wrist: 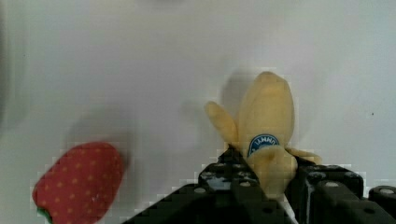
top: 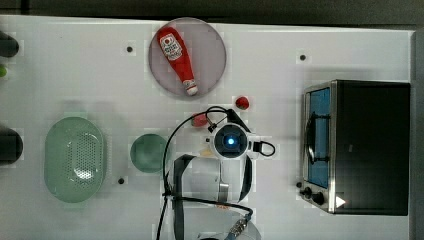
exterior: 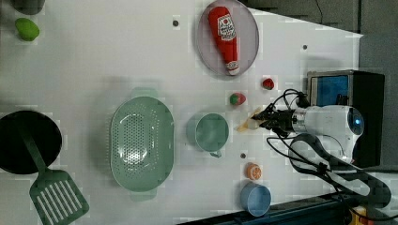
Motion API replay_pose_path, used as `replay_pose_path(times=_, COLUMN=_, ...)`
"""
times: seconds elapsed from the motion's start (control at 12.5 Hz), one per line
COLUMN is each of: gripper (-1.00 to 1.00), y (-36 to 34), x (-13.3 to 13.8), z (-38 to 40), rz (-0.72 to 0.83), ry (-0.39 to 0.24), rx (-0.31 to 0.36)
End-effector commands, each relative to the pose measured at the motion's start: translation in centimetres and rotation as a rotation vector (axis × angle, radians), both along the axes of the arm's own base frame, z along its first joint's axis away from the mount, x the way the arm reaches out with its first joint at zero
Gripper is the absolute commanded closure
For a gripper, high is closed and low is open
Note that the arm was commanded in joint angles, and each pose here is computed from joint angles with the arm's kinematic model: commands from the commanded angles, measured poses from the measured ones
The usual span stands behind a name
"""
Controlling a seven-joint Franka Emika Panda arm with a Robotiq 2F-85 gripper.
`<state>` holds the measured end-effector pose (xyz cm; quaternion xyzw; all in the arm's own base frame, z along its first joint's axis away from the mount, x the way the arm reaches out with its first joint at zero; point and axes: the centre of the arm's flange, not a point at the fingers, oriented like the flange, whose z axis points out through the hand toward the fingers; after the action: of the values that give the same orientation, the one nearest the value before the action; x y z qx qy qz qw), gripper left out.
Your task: Pick banana from table and place on oven.
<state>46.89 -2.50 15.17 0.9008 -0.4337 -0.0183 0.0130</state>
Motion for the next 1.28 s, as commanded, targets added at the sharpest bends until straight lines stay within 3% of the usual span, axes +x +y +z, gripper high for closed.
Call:
replay_pose_path(times=0.08, gripper=0.64, y=-0.1, x=1.0, z=2.2, rz=-0.037, ry=-0.032, rx=-0.003)
replay_pose_path(times=0.32, gripper=0.64, y=0.3, x=2.5, z=7.7, rz=-0.029, ry=-0.131, rx=0.001)
replay_pose_path(times=0.56, gripper=0.64, y=0.7, x=3.0, z=17.3, rz=-0.021, ry=-0.187, rx=0.008)
replay_pose_path(times=1.04, gripper=0.64, y=0.5, x=0.1, z=34.6, rz=-0.023, ry=-0.063, rx=0.021)
replay_pose_path(times=1.28, gripper=0.64, y=-2.1, x=-0.8, z=39.5, rz=-0.057, ry=-0.073, rx=0.034)
